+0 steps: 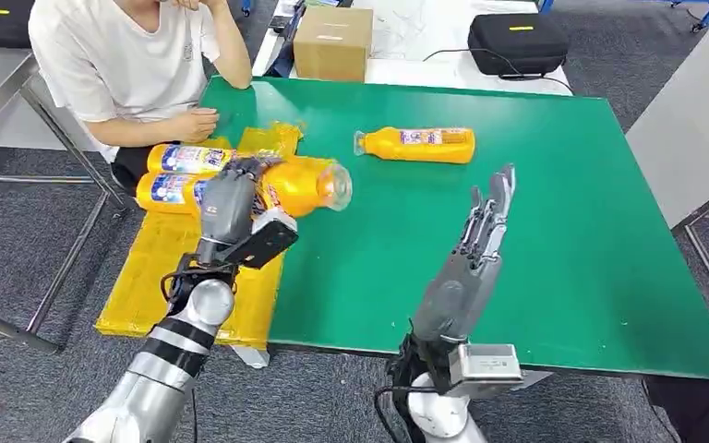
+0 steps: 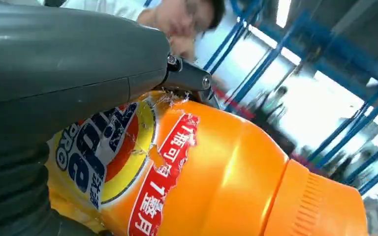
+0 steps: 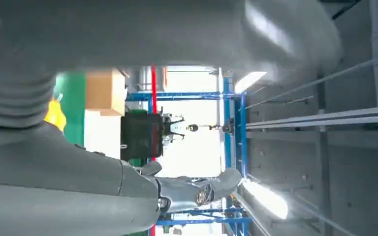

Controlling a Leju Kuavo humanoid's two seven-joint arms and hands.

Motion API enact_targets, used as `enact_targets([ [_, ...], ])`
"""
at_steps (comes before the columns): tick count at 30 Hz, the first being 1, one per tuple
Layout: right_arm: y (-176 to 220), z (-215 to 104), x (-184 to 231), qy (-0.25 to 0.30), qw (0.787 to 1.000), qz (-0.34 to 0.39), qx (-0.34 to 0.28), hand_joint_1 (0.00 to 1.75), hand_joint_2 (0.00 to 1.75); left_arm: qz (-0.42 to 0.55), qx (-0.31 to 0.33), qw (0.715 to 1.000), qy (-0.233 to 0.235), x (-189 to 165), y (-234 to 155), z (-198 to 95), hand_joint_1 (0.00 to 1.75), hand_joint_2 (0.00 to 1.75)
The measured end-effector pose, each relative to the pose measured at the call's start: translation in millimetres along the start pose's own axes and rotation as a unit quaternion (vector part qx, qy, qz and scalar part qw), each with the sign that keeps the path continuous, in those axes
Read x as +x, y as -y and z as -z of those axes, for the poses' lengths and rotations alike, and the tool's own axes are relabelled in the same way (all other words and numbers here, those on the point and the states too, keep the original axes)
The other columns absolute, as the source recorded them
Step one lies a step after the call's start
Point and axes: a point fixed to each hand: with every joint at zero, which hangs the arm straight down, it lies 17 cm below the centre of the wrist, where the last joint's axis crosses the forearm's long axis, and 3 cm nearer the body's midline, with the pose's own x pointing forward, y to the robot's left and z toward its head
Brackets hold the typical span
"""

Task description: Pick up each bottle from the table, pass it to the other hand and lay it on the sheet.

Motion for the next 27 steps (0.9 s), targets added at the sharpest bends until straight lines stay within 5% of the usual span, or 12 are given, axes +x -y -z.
enact_targets([
  [10, -11.6, -6.3, 7.5, -0.003, 0.999, 0.036, 0.025, 0.00, 1.75, 0.078, -0.076, 0.992, -0.066, -71.7, 32.1, -24.6, 1.75, 1.75],
  [12, -15.8, -8.9, 6.1, -0.010, 0.998, 0.049, 0.036, 0.00, 1.75, 0.094, -0.092, 0.988, -0.080, -88.0, 37.2, -32.3, 1.61, 1.75],
  [17, -29.3, -20.5, -2.8, -0.033, 0.994, 0.082, 0.067, 0.00, 1.75, 0.139, -0.163, 0.969, -0.125, -131.2, 56.5, -62.0, 1.68, 1.75],
  [18, -32.1, -23.8, -6.8, -0.042, 0.993, 0.089, 0.073, 0.00, 1.75, 0.145, -0.183, 0.962, -0.139, -143.1, 61.7, -73.7, 1.59, 1.75],
  [19, -33.8, -26.2, -10.0, -0.047, 0.992, 0.092, 0.076, 0.00, 1.75, 0.144, -0.197, 0.958, -0.149, -150.1, 65.3, -80.6, 0.82, 1.75],
  [25, -37.8, -35.7, -25.8, -0.073, 0.989, 0.100, 0.086, 0.00, 1.75, 0.138, -0.234, 0.945, -0.182, -173.6, 66.6, -94.3, 0.77, 1.75],
  [27, -38.2, -37.7, -29.7, -0.079, 0.988, 0.100, 0.086, 0.00, 1.75, 0.139, -0.238, 0.943, -0.185, -176.7, 66.4, -96.2, 0.51, 1.75],
])
